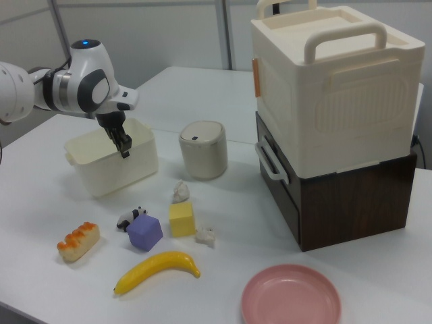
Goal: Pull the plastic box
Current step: 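Lower the gripper and close it on the box's rim, then drag the box across the table toward the robot base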
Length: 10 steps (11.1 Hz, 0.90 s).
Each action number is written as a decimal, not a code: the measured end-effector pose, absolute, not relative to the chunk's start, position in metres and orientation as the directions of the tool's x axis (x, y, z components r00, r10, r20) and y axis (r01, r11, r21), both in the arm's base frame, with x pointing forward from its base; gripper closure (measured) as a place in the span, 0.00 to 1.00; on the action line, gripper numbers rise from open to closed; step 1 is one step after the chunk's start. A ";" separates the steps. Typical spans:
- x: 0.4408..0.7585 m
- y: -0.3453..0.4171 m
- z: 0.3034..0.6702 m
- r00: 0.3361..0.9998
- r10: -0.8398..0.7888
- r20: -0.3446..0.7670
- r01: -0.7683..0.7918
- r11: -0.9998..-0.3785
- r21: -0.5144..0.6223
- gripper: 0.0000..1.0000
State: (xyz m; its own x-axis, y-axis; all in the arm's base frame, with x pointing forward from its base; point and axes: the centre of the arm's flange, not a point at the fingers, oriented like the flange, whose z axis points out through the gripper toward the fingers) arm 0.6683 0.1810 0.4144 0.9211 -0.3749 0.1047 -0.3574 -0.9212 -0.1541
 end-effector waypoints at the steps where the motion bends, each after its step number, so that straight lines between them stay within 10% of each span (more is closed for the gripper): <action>1: 0.669 0.179 0.411 0.921 -0.377 0.101 -0.361 -0.920 -0.152 0.85; 10: 0.668 0.117 0.413 0.917 -0.398 0.005 -0.397 -0.915 -0.071 0.96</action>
